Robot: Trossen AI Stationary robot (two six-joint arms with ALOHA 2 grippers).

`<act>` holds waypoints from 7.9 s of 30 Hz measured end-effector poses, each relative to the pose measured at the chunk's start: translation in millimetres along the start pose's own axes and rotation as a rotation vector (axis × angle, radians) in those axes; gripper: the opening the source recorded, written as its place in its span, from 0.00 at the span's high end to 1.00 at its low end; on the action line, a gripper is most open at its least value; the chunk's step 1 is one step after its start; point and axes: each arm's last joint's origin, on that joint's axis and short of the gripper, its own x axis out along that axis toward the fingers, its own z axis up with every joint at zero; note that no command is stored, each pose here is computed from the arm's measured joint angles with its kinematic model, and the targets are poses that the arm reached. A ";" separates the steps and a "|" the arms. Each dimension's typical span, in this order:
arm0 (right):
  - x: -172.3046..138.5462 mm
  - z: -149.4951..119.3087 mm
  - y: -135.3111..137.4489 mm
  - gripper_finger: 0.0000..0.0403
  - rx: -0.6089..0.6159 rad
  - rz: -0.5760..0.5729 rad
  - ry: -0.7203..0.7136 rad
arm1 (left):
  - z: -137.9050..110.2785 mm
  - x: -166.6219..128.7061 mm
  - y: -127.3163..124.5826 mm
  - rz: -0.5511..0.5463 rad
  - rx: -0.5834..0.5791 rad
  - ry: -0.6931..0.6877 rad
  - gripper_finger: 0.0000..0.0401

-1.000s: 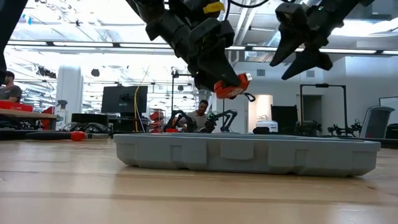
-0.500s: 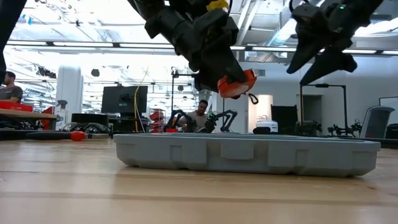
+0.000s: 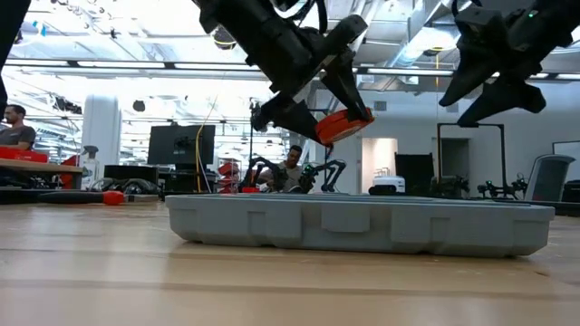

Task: Prefit tool cases
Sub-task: Put the orange measuring tool into the gray prefit tool case

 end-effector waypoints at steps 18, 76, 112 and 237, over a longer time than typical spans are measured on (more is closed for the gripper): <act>7.2 -4.8 3.1 0.41 0.040 -0.004 0.009 | -27.9 32.6 -3.2 0.052 -0.507 -0.022 0.34; 7.3 -9.4 -1.8 0.41 -0.070 -0.047 0.065 | 2.1 35.7 -27.0 -0.143 1.111 0.215 0.05; 7.7 -8.8 -4.1 0.41 -0.046 -0.068 0.068 | 23.9 79.5 -54.7 -0.313 1.082 0.367 0.14; 74.1 -33.7 -6.1 1.00 0.447 0.707 -0.055 | 30.6 56.8 -16.9 0.029 0.736 0.380 1.00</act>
